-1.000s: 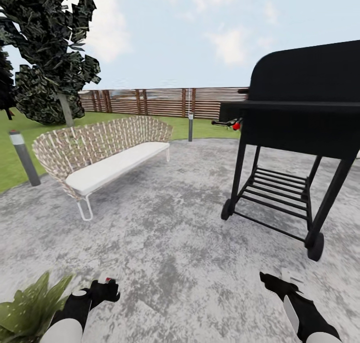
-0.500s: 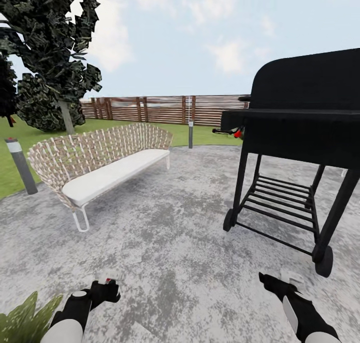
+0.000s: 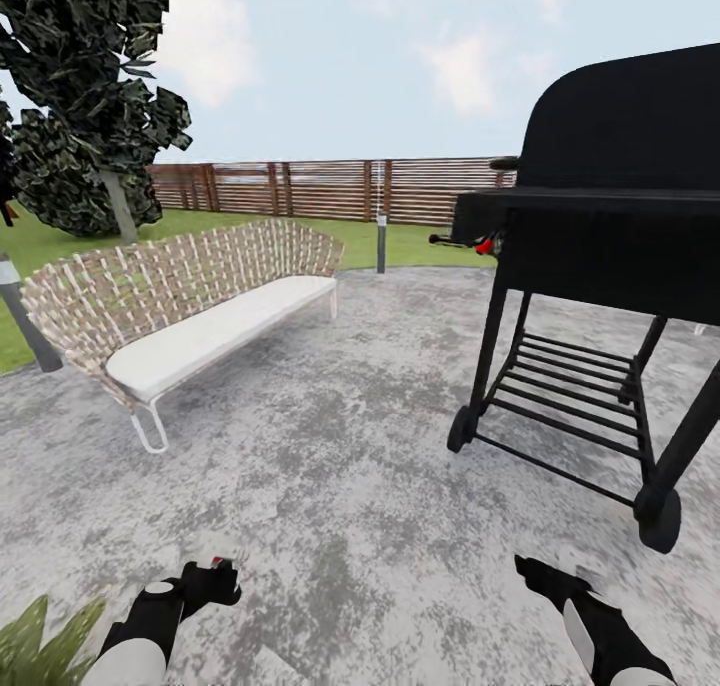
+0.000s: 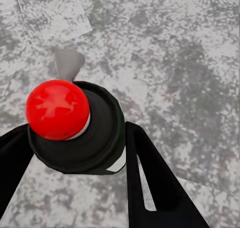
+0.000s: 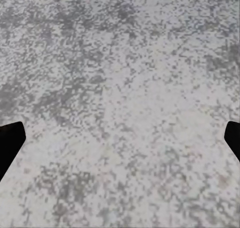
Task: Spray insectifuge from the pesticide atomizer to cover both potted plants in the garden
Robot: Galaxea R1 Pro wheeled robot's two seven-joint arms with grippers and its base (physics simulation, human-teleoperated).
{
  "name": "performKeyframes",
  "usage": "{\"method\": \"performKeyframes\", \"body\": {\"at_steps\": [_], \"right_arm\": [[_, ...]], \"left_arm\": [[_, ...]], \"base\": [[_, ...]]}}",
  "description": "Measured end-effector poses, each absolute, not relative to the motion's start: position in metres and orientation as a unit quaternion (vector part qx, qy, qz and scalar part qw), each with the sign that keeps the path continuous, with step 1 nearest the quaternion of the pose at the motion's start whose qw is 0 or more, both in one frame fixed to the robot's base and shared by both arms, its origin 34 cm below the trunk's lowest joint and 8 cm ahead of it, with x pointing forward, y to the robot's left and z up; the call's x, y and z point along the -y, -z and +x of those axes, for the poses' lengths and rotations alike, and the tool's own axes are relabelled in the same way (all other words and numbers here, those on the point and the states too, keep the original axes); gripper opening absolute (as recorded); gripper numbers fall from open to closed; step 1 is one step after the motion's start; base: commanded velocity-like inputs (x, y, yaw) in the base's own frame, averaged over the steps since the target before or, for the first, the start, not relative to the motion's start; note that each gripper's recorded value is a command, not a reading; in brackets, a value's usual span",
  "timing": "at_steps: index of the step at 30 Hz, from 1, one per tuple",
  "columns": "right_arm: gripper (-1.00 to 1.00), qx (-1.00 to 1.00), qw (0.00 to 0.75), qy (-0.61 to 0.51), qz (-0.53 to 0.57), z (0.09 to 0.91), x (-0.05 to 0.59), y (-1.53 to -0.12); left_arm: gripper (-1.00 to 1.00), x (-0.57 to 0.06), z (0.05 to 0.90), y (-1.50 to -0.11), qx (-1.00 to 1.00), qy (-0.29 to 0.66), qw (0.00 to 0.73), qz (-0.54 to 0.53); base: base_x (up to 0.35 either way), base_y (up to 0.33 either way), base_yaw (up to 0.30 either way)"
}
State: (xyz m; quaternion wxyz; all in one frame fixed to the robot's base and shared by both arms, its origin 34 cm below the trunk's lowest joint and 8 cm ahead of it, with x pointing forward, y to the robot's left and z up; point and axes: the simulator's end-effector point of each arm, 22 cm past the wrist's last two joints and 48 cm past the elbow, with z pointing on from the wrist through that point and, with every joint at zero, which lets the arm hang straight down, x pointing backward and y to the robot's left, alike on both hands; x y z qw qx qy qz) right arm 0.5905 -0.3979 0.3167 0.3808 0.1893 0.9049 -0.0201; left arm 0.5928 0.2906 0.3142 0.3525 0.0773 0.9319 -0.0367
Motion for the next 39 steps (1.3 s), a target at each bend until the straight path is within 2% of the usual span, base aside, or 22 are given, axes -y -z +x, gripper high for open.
{"method": "performKeyframes", "body": {"at_steps": [4, 13, 22, 31, 39], "right_arm": [[1.00, -0.896, 0.402, 0.016, 0.189, 0.591, 0.398, -0.337], [1.00, -0.897, 0.399, 0.016, 0.189, 0.591, 0.398, -0.333], [1.00, -0.897, 0.399, 0.016, 0.189, 0.591, 0.398, -0.334], [1.00, -0.897, 0.399, 0.016, 0.189, 0.591, 0.398, -0.333], [1.00, -0.897, 0.398, 0.017, 0.189, 0.590, 0.398, -0.332]], "left_arm": [[-1.00, -0.292, 0.593, -0.335, -0.923, 0.034, 0.375, 0.078], [-1.00, -0.291, 0.593, -0.331, -0.924, 0.035, 0.372, 0.078], [-1.00, -0.292, 0.593, -0.332, -0.924, 0.034, 0.372, 0.078], [-1.00, -0.291, 0.593, -0.331, -0.925, 0.035, 0.371, 0.078], [-1.00, -0.292, 0.593, -0.330, -0.925, 0.034, 0.370, 0.078]], "base": [[0.114, -0.046, 0.000], [0.010, -0.003, 0.000], [0.210, -0.056, 0.000], [0.040, -0.013, 0.000], [0.274, 0.000, 0.120]]}}
